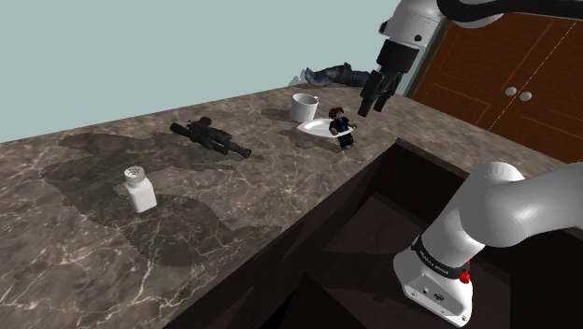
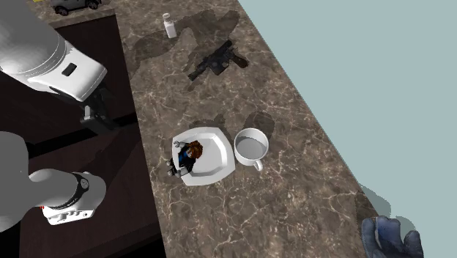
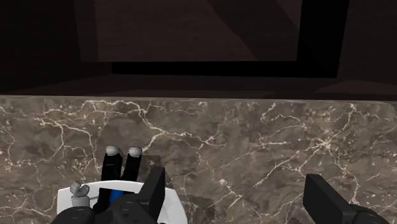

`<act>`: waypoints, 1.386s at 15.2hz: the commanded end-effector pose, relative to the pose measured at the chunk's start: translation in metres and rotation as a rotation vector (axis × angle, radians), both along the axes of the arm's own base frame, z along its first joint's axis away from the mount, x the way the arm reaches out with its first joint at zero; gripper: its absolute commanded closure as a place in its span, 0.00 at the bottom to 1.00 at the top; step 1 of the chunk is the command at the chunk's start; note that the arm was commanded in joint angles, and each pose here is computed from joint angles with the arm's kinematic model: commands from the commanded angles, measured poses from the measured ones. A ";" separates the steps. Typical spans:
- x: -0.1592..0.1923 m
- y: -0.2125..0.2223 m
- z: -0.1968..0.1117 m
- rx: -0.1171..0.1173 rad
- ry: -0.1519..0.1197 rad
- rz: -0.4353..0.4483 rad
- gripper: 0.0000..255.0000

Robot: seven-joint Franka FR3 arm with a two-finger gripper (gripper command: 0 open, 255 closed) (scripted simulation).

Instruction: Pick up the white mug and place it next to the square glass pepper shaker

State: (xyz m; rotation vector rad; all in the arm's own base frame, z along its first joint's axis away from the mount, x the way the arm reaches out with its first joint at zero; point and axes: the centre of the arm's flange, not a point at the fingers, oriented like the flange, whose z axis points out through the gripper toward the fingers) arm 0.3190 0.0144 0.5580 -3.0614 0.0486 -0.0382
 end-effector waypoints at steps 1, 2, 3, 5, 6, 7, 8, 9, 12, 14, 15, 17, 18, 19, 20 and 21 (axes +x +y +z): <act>0.000 0.000 0.000 0.000 0.000 0.000 0.00; 0.012 -0.003 -0.004 -0.005 -0.001 -0.002 0.00; 0.023 -0.006 -0.009 -0.010 -0.001 -0.004 0.00; 0.047 -0.013 -0.018 -0.020 -0.002 -0.008 0.00; 0.058 -0.016 -0.022 -0.025 -0.003 -0.010 0.00; 0.070 -0.019 -0.026 -0.030 -0.004 -0.012 0.00; 0.082 -0.023 -0.031 -0.035 -0.004 -0.014 0.00; 0.093 -0.026 -0.035 -0.040 -0.005 -0.016 0.00; 0.128 -0.037 -0.048 -0.054 -0.007 -0.021 0.00; 0.151 -0.044 -0.056 -0.064 -0.008 -0.025 0.00; 0.163 -0.048 -0.060 -0.069 -0.008 -0.027 0.00; 0.186 -0.055 -0.068 -0.079 -0.009 -0.031 0.00; 0.198 -0.059 -0.073 -0.084 -0.010 -0.033 0.00; 0.209 -0.063 -0.077 -0.089 -0.011 -0.035 0.00; 0.221 -0.067 -0.081 -0.094 -0.011 -0.037 0.00; 0.233 -0.071 -0.085 -0.099 -0.012 -0.039 0.00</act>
